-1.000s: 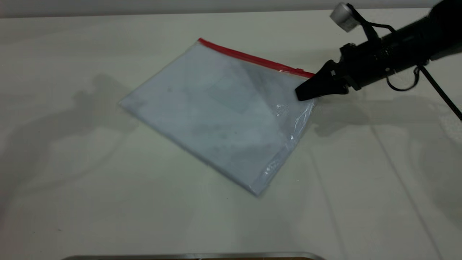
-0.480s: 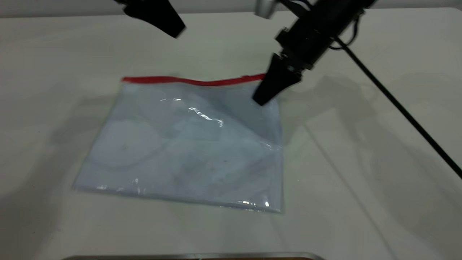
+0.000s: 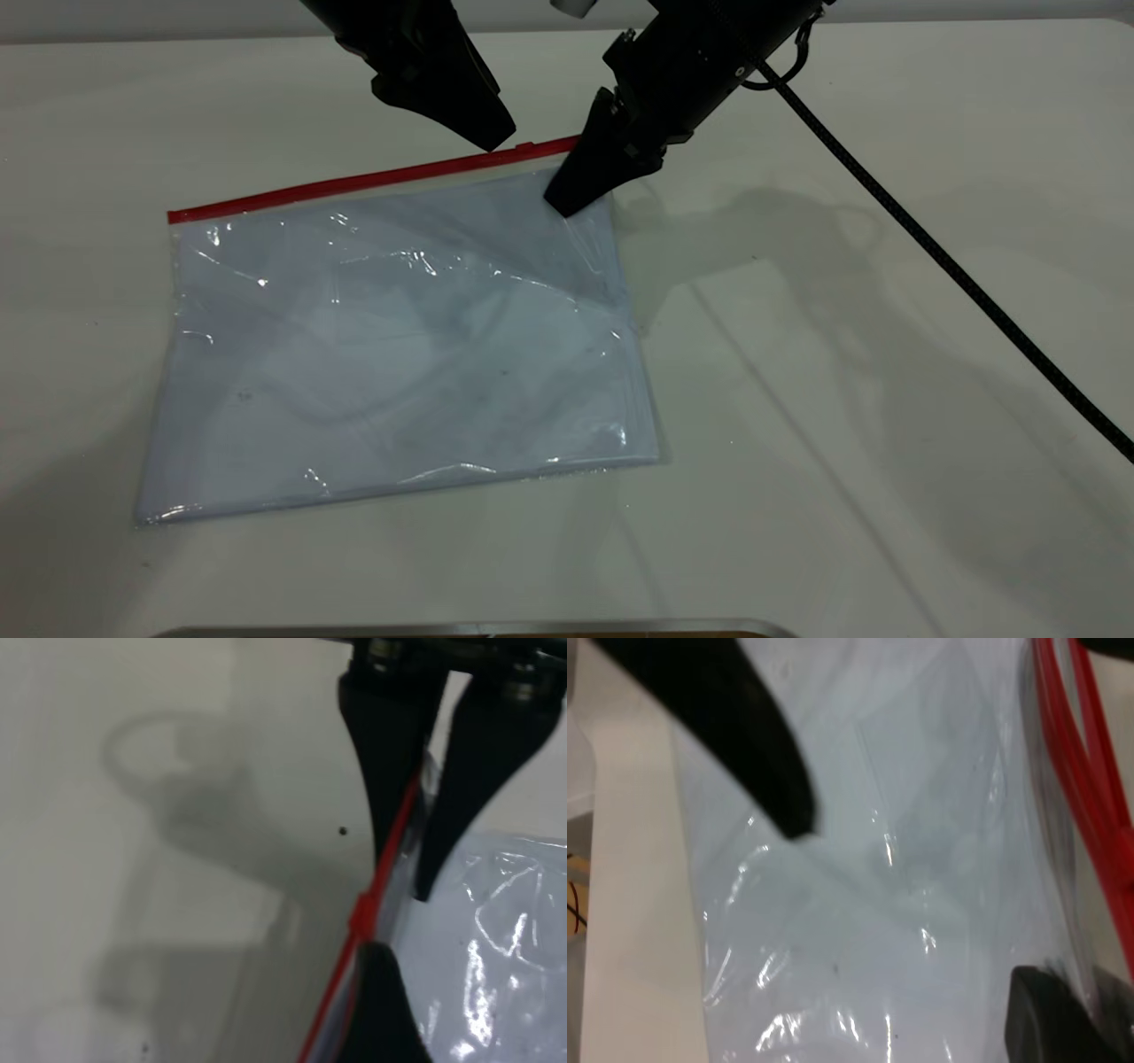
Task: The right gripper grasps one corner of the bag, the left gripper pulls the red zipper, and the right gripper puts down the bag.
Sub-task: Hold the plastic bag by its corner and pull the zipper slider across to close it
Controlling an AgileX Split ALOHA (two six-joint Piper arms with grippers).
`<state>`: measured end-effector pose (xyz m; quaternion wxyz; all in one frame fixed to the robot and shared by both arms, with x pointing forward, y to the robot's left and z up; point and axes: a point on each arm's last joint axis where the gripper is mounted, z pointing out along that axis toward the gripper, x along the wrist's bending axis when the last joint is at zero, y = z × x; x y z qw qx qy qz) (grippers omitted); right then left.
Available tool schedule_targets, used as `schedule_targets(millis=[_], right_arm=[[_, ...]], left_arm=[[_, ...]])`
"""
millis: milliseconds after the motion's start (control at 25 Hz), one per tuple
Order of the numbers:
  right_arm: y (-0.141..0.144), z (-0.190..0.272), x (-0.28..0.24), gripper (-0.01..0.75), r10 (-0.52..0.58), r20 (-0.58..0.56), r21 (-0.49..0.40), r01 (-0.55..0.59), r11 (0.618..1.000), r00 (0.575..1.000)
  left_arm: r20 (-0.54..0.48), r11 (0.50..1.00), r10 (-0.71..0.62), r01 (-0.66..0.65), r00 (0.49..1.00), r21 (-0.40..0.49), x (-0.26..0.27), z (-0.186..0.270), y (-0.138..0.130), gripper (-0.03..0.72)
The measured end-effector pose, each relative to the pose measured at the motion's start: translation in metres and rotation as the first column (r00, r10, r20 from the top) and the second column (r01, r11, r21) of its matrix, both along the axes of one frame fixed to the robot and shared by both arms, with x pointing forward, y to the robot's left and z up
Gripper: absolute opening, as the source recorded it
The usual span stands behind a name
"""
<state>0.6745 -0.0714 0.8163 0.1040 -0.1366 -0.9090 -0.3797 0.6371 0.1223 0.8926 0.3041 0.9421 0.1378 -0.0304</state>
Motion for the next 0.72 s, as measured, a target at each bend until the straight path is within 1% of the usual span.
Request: schedule_targets(millis=[120, 360, 480, 600, 720], right_arm=[[0.003, 0.002, -0.002, 0.033, 0.023, 0.007, 0.026, -0.023, 0.999, 1.000], [0.008, 0.006, -0.004, 0.033, 0.044, 0.001, 0.081, -0.044, 0.996, 0.999], [0.008, 0.006, -0.005, 0.033, 0.054, 0.001, 0.089, -0.054, 0.995, 0.999], [0.008, 0.006, -0.005, 0.033, 0.056, 0.000, 0.088, -0.056, 0.995, 0.998], [0.008, 0.006, -0.006, 0.033, 0.060, 0.000, 0.090, -0.060, 0.994, 0.998]], left_arm=[[0.025, 1.000, 0.025, -0.025, 0.999, 0.008, 0.004, -0.005, 0.001, 0.590], [-0.006, 0.998, 0.055, -0.055, 0.998, -0.008, 0.005, -0.023, -0.001, 0.590], [-0.010, 0.998, 0.055, -0.056, 0.998, -0.030, 0.006, -0.029, -0.003, 0.587], [-0.004, 0.998, 0.052, -0.052, 0.999, -0.048, 0.006, -0.030, -0.005, 0.556], [0.000, 0.997, 0.048, -0.048, 0.999, -0.053, 0.006, -0.029, -0.005, 0.488]])
